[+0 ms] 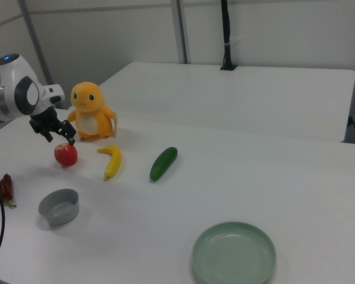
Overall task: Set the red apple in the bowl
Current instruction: 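Move the open gripper over the red apple and lower around it, then close the gripper on the red apple and lift it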
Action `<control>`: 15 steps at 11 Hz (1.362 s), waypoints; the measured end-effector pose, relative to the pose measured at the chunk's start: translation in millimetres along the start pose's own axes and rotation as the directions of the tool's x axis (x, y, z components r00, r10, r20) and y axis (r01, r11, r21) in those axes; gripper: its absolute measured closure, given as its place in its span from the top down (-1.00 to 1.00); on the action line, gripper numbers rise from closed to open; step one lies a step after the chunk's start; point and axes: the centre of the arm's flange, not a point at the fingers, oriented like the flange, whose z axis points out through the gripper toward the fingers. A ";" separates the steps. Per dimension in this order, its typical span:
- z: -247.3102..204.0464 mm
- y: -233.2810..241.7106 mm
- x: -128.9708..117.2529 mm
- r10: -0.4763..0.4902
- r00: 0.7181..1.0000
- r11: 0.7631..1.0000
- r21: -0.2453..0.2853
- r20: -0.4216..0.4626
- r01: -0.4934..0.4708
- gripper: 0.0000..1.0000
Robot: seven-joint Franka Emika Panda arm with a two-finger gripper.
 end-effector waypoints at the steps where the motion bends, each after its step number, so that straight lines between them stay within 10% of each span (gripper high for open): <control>1: 15.0 -9.4 -4.9 -0.005 1.000 1.000 -0.014 0.002 0.006 1.00; 11: 71.2 -26.2 -13.9 -0.031 0.998 0.996 -0.082 -0.055 0.026 1.00; 15: 70.1 -26.0 -12.5 -0.058 0.996 0.993 -0.104 -0.069 0.051 0.58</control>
